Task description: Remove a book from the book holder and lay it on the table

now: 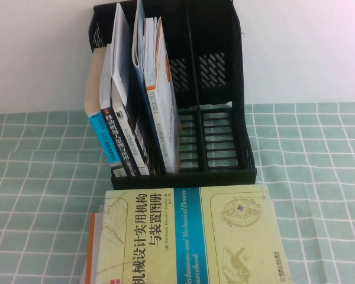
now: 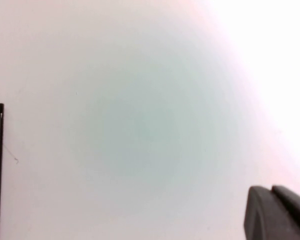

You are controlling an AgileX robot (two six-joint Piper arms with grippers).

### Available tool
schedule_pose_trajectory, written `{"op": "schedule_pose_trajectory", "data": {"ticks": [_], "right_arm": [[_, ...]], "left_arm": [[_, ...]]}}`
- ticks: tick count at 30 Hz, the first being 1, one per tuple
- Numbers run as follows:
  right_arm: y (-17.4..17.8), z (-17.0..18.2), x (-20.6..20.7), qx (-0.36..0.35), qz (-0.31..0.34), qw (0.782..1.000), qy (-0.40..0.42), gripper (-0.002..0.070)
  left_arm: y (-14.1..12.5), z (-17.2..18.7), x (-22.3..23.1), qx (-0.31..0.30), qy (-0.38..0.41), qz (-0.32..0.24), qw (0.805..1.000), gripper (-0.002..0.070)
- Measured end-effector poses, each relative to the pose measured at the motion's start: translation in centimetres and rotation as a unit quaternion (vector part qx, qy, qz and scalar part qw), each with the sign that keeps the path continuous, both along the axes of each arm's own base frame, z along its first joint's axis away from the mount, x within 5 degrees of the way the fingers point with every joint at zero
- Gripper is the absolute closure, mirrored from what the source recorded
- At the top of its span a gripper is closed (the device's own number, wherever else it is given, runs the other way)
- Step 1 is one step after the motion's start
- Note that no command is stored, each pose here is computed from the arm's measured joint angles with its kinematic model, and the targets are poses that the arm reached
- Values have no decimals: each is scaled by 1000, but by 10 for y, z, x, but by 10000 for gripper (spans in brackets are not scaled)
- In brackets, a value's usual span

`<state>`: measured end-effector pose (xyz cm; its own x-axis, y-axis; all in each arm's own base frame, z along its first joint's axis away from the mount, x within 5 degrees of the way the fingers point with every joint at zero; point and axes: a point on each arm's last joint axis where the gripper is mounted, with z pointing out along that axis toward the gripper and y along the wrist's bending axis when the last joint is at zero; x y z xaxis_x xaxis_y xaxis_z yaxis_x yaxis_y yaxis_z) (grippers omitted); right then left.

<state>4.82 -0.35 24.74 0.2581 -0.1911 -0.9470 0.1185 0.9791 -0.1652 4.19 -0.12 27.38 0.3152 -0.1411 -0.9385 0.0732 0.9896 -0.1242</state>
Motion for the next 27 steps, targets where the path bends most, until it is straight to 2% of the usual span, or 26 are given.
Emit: {"op": "schedule_pose_trajectory", "data": {"ticks": [4,9,18,23,27], "right_arm": [[1,26,-8,-51,-13,999,-12,678],[1,54,-10,-93,-28,995,-15,678],[0,92,23,-169,-36,985,15,678],[9,105,53,-184,12,982,-50,678],[24,102,81,-186,107,973,-81,678]], "left_arm": [[0,39,-1,8,-9,2,1000,678],[0,58,13,-3,-38,0,999,678],[-5,89,62,13,48,-16,999,678],[-14,102,100,34,38,-49,997,678],[-31,103,121,52,-22,-136,989,678]]}}
